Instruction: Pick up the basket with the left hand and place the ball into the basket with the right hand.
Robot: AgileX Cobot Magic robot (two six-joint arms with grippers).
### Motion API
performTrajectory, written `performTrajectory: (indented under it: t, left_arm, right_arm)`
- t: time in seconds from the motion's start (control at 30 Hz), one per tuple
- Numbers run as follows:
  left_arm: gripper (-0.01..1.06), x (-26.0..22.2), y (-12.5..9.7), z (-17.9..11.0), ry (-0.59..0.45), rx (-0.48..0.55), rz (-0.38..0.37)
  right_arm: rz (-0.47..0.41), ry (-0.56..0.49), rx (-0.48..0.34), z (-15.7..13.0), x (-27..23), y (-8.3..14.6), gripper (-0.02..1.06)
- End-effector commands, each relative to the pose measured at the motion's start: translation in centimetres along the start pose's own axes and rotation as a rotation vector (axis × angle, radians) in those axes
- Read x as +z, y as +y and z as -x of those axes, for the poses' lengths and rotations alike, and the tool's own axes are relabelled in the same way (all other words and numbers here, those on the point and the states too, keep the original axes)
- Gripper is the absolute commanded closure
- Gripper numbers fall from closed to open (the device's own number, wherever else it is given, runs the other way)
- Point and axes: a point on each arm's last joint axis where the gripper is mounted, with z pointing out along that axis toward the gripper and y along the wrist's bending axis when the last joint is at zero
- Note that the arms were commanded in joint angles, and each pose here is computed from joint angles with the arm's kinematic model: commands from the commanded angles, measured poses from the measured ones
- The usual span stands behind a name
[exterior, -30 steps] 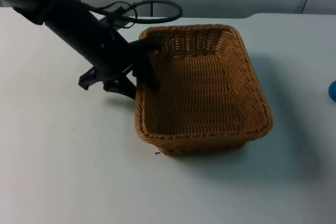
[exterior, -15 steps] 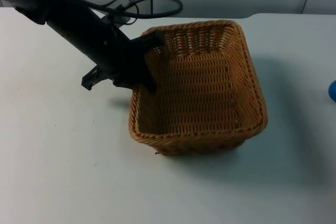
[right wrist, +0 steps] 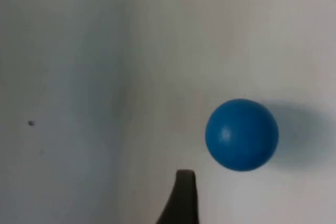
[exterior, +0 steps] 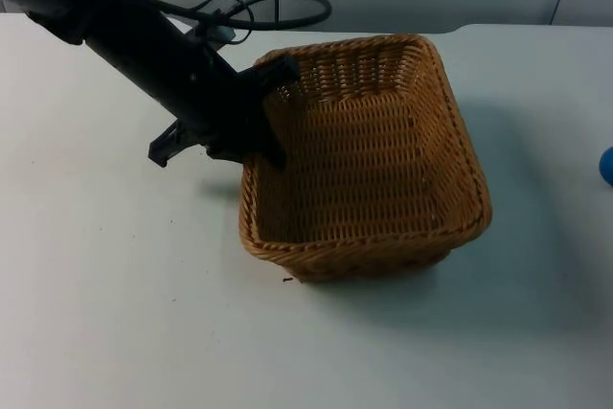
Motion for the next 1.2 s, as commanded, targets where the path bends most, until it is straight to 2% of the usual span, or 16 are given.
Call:
performTrajectory:
  t: [0.0, 0.23, 0.53, 0.6, 0.73, 0.83, 0.87, 0.93, 1.03, 1.17]
  left_arm:
    - [1.05, 0.2, 0.0, 0.0, -0.017, 0.001, 0.015]
    - [1.05, 0.2, 0.0, 0.1, -0.021, 0.001, 0.016]
    - [1.05, 0.2, 0.0, 0.1, -0.019, 0.006, 0.021]
    - [1.05, 0.2, 0.0, 0.1, -0.019, 0.006, 0.021]
    - [1.05, 0.2, 0.0, 0.0, -0.017, 0.005, 0.02]
    - [1.05, 0.2, 0.1, 0.0, -0.015, 0.008, 0.022]
    - [1.05, 0.2, 0.1, 0.0, -0.015, 0.008, 0.022]
    - [1.05, 0.2, 0.1, 0.0, -0.015, 0.008, 0.022]
    - [1.05, 0.2, 0.1, 0.0, -0.012, 0.008, 0.021]
    - [1.05, 0.2, 0.0, 0.0, -0.007, 0.008, 0.02]
  right_arm:
    - [-0.01, 0.018, -0.002, 0.0, 1.1, -0.4, 0.32]
    - [0.006, 0.091, -0.007, -0.4, 5.1, -0.5, 0.33]
    - [-0.001, 0.057, -0.008, -0.1, 7.2, -0.4, 0.34]
    - [-0.002, 0.064, -0.008, -0.2, 7.7, -0.5, 0.38]
    - [0.008, 0.085, 0.0, -0.4, 8.8, -0.5, 0.52]
    - [0.012, 0.071, 0.01, -0.4, 9.2, -0.4, 0.81]
    - [0.012, 0.071, 0.01, -0.4, 9.2, -0.4, 0.81]
    - [0.008, 0.055, 0.009, -0.2, 9.0, -0.5, 1.05]
    - [0.005, 0.034, 0.006, 0.1, 8.2, -0.5, 1.05]
    - [0.001, -0.031, -0.003, 0.8, 4.2, 0.0, 1.05]
